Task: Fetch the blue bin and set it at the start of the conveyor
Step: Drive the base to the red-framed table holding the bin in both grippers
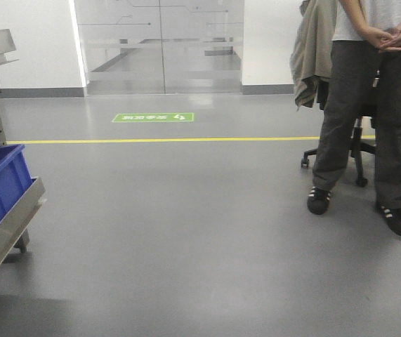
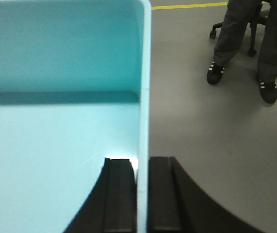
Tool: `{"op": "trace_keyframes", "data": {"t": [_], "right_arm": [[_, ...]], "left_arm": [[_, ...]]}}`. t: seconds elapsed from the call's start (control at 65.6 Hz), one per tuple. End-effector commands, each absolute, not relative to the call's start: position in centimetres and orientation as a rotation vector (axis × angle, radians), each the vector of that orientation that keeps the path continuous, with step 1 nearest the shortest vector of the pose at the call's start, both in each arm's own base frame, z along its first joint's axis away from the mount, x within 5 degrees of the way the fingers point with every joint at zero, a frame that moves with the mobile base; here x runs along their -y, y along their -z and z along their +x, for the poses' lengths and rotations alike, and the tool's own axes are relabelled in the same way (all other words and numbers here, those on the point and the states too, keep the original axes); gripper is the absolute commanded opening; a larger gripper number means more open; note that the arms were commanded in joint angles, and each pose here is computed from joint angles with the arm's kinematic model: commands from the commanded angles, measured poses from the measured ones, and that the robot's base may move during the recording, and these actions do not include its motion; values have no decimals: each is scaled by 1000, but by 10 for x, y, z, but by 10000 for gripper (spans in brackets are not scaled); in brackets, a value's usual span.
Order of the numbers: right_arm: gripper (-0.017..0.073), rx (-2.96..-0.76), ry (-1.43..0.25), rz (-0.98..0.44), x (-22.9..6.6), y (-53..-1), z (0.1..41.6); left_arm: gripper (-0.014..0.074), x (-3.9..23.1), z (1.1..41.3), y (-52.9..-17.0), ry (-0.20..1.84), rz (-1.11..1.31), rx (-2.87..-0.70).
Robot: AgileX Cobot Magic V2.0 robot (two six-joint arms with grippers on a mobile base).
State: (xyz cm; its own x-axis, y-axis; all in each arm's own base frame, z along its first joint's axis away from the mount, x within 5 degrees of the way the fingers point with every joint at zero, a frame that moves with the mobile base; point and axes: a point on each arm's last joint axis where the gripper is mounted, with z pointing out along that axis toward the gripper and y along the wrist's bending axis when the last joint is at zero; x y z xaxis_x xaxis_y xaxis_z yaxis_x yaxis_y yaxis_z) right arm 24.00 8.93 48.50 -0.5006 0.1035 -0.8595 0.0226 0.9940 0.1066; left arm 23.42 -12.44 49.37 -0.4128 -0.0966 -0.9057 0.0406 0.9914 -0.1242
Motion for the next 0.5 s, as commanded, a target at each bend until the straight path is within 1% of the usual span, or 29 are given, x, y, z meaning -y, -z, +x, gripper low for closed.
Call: {"op": "trace_keyframes", "data": {"t": [0.0,0.351,0.488], "right_arm": [[-162,-2034,-113,71,-89,-494,239],[-162,-2034,-113,71,-89,-494,239],[-162,-2034,-113,71,-89,-494,239]], "left_arm": [[-111,127,233,-503,190,-11,-1928],[-111,127,233,-503,191,-10,-1926],[-111,125,233,-504,157,-5,-1907]]}}
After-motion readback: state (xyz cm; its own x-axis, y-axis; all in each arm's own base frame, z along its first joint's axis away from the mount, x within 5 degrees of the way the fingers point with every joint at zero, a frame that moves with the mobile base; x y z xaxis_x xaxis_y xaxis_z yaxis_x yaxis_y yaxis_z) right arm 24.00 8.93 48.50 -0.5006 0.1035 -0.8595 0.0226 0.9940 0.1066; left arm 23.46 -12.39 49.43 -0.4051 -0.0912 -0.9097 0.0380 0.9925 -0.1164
